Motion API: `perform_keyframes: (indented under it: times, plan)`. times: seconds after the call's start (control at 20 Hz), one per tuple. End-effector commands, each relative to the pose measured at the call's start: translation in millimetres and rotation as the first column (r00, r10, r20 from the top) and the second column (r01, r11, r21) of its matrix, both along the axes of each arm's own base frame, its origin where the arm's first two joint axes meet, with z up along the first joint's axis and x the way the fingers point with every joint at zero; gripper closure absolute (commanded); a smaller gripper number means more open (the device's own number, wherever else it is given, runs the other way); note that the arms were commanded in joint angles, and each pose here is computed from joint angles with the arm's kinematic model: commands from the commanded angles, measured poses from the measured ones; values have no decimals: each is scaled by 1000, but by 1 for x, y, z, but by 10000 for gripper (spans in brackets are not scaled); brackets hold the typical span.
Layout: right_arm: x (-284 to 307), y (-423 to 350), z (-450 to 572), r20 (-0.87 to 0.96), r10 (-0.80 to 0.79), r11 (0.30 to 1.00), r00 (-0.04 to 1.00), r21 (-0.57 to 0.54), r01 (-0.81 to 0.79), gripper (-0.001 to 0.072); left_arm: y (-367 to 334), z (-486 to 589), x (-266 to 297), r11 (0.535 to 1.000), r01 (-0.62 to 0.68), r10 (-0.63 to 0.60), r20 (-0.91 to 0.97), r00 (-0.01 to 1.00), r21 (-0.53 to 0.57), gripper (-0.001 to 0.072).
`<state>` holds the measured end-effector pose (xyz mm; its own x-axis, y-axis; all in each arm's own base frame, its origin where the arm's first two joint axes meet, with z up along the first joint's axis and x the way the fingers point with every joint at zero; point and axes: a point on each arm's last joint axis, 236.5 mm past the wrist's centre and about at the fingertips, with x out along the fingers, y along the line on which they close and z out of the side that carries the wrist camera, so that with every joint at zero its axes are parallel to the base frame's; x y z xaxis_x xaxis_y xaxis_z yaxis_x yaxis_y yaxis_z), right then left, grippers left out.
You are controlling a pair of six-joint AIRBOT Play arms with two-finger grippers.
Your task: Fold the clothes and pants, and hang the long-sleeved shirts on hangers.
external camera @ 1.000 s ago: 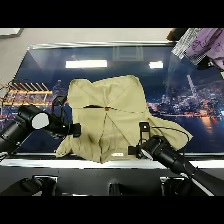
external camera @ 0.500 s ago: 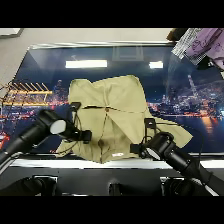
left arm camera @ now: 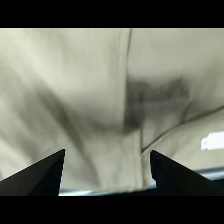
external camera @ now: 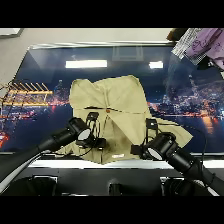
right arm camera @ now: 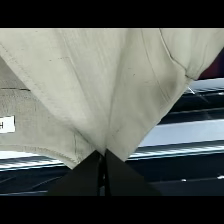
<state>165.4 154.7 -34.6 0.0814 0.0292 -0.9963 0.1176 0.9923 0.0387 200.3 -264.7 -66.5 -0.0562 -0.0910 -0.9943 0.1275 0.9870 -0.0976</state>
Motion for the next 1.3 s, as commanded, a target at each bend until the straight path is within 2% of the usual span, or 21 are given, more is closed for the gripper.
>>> perform_keyframes:
  times: [0.0,0.15,0.2,0.3,0.35,0.45,0.55,0.7,0.8,0.9,1.0,1.1,1.25]
  plan:
    - [0,1,0,0,-1,1000,1000,2,1,689,-12,-10,7,1000,-13,13,0,1000,-1,97]
    - [0,1,0,0,-5,1000,1000,3,5,689,-12,-23,8,1000,-19,19,-14,1000,16,121]
    - [-1,1,0,-3,-6,1000,1000,4,6,689,-11,-27,7,1000,-18,18,-23,1000,26,225]
    - [-3,3,0,-13,-17,1000,1000,14,17,689,-13,-29,3,1000,-11,12,-43,999,20,655]
    - [-6,6,0,-28,-46,999,999,29,47,689,-15,-28,3,1000,3,-2,-42,999,12,688]
    - [-13,14,1,-64,-102,993,993,60,105,689,-13,-22,4,998,64,-63,-47,997,13,689]
    - [-8,9,5,-49,-143,988,989,47,145,689,-9,-2,9,990,138,-138,-39,990,1,690]
    - [31,-18,34,18,-230,973,973,35,229,690,-1,43,23,990,123,-121,40,992,-63,690]
    - [78,-33,66,112,-284,954,952,129,270,691,0,68,28,987,111,-100,96,990,-113,690]
    - [125,-37,105,209,-291,942,933,236,241,691,-10,87,21,977,110,-91,109,990,-184,690]
    - [159,-32,141,291,-231,953,928,262,155,691,-35,110,7,941,84,-59,85,995,-327,690]
    - [188,-22,180,369,-167,963,914,261,70,690,-61,138,-4,882,44,-22,53,998,-470,690]
    - [227,-16,242,492,-153,963,857,268,17,690,-82,164,-27,822,5,-11,-8,1000,-569,690]
